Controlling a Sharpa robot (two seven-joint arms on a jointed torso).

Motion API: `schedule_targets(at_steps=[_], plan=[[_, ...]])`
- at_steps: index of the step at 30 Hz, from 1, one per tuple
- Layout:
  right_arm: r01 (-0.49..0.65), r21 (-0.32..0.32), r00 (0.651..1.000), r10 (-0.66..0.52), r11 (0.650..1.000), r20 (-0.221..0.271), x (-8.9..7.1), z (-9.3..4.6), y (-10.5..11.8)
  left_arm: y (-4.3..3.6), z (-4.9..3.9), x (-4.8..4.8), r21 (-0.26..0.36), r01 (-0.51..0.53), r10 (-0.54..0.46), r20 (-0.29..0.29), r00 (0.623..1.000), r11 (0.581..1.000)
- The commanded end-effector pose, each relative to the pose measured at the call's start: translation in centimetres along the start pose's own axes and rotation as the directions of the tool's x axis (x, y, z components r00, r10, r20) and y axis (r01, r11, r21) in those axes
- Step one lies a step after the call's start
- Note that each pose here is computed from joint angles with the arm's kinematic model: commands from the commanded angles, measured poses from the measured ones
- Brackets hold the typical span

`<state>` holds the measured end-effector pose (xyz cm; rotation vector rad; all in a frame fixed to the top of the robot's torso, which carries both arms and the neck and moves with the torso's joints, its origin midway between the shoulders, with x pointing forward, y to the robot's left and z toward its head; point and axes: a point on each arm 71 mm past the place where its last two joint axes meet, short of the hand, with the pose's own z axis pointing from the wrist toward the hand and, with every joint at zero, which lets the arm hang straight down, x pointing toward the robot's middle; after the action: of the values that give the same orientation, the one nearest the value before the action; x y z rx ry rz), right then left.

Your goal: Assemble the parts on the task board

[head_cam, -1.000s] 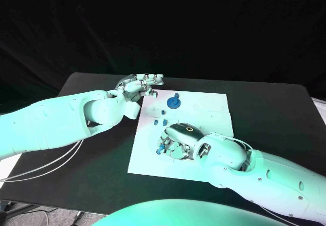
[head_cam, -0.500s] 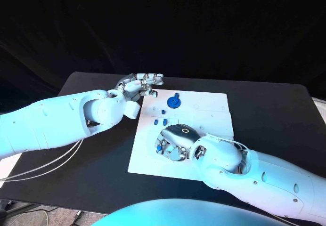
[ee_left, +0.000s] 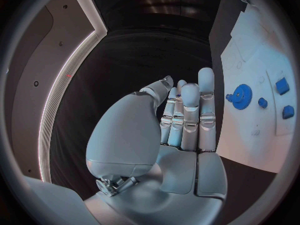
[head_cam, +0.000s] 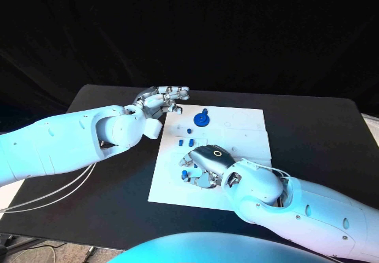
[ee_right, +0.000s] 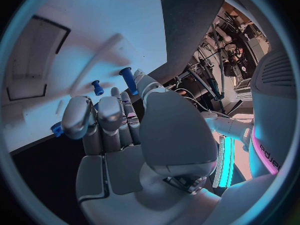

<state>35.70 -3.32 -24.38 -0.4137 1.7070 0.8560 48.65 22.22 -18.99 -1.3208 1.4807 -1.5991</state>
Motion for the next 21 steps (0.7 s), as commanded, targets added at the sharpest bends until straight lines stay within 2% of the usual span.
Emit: schedule_targets(at_steps=[1,6,9,15,17,18,21], plan=[[-0.031,-0.019,0.991,0.034,0.999,0.126,-1.0,-0.7,0.3,-0.04,0.00,0.22,0.003,0.004,-0.004,-0.023,1.000,1.000],[-0.089,-0.022,0.981,0.091,0.996,0.169,-2.7,-2.2,-0.3,-0.02,-0.05,0.10,0.001,0.004,-0.004,-0.021,1.000,1.000],[-0.164,0.022,0.972,0.158,0.986,0.174,-4.2,-3.8,-1.9,0.00,-0.08,0.06,0.000,0.004,-0.004,-0.021,1.000,1.000],[-0.282,0.212,0.953,0.248,0.936,0.173,-6.4,-7.9,-6.8,0.06,-0.28,-0.03,-0.002,0.003,-0.003,-0.019,1.000,1.000],[-0.297,0.287,0.950,0.253,0.911,0.181,-6.8,-9.4,-8.3,0.08,-0.39,-0.06,-0.003,0.003,-0.003,-0.019,1.000,1.000],[-0.306,0.345,0.949,0.255,0.887,0.184,-6.9,-10.4,-9.4,0.09,-0.48,-0.08,-0.003,0.003,-0.003,-0.018,1.000,1.000],[-0.303,0.442,0.952,0.248,0.844,0.179,-6.8,-12.2,-10.9,0.12,-0.59,-0.07,-0.004,0.003,-0.003,-0.019,1.000,1.000]])
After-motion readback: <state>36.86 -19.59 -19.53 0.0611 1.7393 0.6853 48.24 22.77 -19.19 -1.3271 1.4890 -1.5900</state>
